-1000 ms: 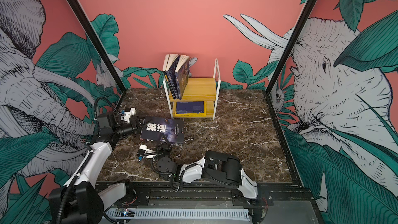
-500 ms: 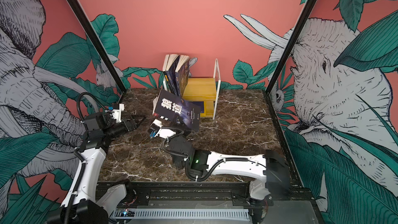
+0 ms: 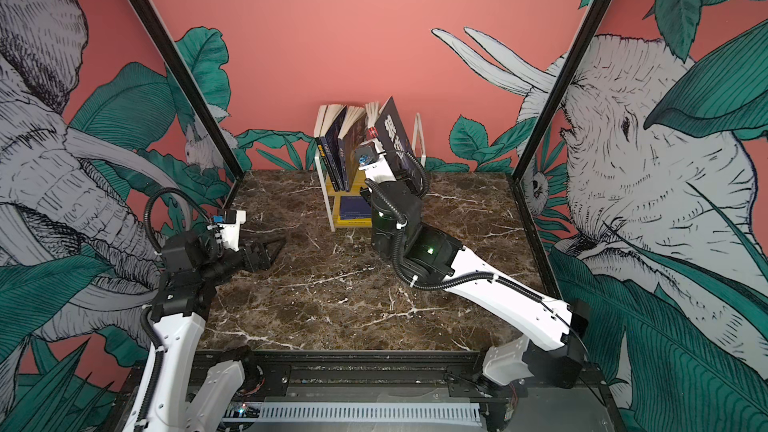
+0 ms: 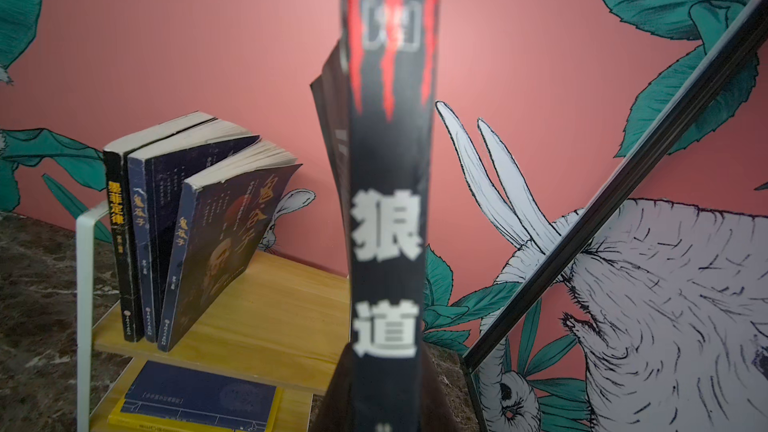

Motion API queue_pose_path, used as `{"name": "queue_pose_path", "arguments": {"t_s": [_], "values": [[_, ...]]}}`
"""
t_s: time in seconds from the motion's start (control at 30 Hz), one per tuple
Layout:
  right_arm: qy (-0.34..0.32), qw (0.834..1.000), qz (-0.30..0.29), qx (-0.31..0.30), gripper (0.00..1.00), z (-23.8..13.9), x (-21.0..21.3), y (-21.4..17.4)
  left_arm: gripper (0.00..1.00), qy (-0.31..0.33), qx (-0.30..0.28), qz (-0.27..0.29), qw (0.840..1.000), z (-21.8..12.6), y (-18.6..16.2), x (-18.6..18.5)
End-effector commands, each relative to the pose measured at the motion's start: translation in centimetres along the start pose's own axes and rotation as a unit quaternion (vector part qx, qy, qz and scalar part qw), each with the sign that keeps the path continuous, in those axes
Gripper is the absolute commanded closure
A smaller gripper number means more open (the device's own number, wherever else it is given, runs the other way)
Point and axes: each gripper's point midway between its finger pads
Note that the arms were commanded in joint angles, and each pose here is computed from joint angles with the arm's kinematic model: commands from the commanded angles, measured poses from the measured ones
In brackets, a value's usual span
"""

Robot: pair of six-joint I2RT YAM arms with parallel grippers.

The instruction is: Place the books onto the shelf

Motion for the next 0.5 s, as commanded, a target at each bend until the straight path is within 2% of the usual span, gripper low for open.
{"name": "queue_pose_path", "arguments": {"t_s": [0.0,0.13,0.3,0.47], "values": [[-0.016,0.996,0.080,-0.020,1.00,2.2,-0.2,0.9,0.00,0.016,-0.006,0.052,0.999,-0.5,-1.0,-0.3],[-0.023,0.987,0.159,-0.022,1.00,5.2,-0.1,-0.7,0.00,0.009,-0.030,0.063,0.998,-0.7,-2.1,-0.8],[0.020,0.971,0.237,-0.025,1.00,8.9,1.8,-3.1,0.01,-0.016,-0.068,0.066,0.995,-1.3,-2.0,-1.6],[0.021,0.963,0.269,-0.030,1.00,11.4,3.2,-5.4,0.00,-0.003,-0.071,0.050,0.996,-1.8,-1.8,-1.2]]}}
Point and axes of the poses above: each gripper's point midway between its finger pads, its own z axis out along the fingers, its own x axis along the line the jaws close on, y = z × x, and after that the axes turned 4 degrees about z, right-handed
